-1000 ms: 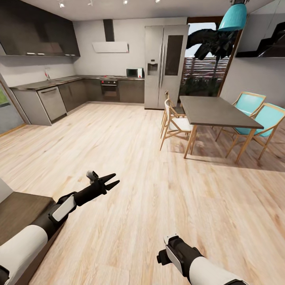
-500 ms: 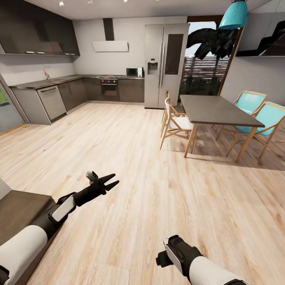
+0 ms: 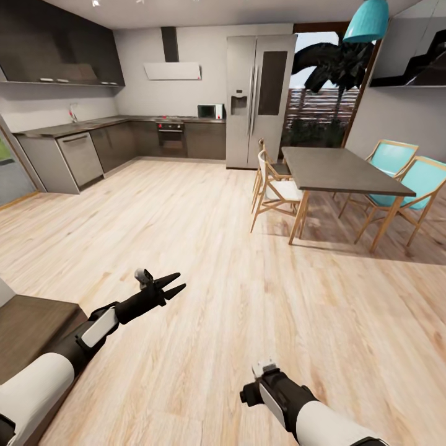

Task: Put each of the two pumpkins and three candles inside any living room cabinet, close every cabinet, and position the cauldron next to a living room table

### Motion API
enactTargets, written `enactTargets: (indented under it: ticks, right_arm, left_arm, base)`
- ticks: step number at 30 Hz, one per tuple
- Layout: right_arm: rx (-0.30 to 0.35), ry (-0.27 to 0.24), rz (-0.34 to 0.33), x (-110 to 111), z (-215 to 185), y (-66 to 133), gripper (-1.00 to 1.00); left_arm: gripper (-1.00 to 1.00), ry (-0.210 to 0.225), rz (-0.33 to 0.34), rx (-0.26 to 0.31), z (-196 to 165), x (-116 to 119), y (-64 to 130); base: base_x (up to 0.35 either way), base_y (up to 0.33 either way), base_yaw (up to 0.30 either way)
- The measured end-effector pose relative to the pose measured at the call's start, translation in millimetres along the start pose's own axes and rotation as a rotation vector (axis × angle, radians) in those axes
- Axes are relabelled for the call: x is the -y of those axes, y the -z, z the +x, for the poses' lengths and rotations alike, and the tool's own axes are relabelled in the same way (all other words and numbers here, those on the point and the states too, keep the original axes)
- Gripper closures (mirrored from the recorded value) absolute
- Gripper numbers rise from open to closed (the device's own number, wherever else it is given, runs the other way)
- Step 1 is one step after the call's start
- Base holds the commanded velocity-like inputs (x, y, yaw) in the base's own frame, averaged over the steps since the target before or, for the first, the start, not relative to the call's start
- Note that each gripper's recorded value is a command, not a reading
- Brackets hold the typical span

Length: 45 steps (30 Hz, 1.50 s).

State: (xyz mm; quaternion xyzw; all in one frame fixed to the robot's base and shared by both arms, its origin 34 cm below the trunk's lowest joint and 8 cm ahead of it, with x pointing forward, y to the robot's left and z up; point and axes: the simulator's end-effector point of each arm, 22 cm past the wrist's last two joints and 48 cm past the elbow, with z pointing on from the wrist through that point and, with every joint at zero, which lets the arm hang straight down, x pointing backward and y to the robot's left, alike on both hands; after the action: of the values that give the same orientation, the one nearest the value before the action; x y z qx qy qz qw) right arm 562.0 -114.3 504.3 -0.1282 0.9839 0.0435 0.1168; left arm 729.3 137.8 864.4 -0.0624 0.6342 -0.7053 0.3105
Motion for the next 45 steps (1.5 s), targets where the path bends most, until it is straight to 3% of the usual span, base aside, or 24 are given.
enactTargets:
  ticks: [5,10,24,35,38,45]
  right_arm:
    - [0.084,-0.004,-0.001,0,-17,-7.2,-1.0]
    - [0.098,-0.004,0.0,1,-18,-15.2,-1.0]
    - [0.097,-0.003,0.004,3,-12,-38.8,-1.0]
    - [0.084,-0.01,0.01,5,0,-59.6,-1.0]
    - [0.043,-0.012,0.081,21,13,-65.6,-1.0]
    - [0.027,-0.012,0.096,24,27,-80.7,-1.0]
  left_arm:
    - [-1.0,0.0,-0.001,-0.001,4,-8,1.5]
    - [-1.0,0.0,0.0,-0.001,7,-16,3.6]
    - [-1.0,-0.001,0.005,0.005,14,-38,12.1]
    - [-1.0,-0.001,-0.001,0.004,22,-58,17.7]
    - [-1.0,-0.001,-0.002,0.003,25,-63,18.3]
    - [-1.0,0.0,-0.001,0.003,32,-75,20.9]
  base:
    - [0.0,0.0,0.0]
    - [0.0,0.0,0.0]
    - [0.0,0.0,0.16]
    - [0.0,0.0,0.019]
    - [0.0,0.0,0.0]
    - [0.0,0.0,0.0]
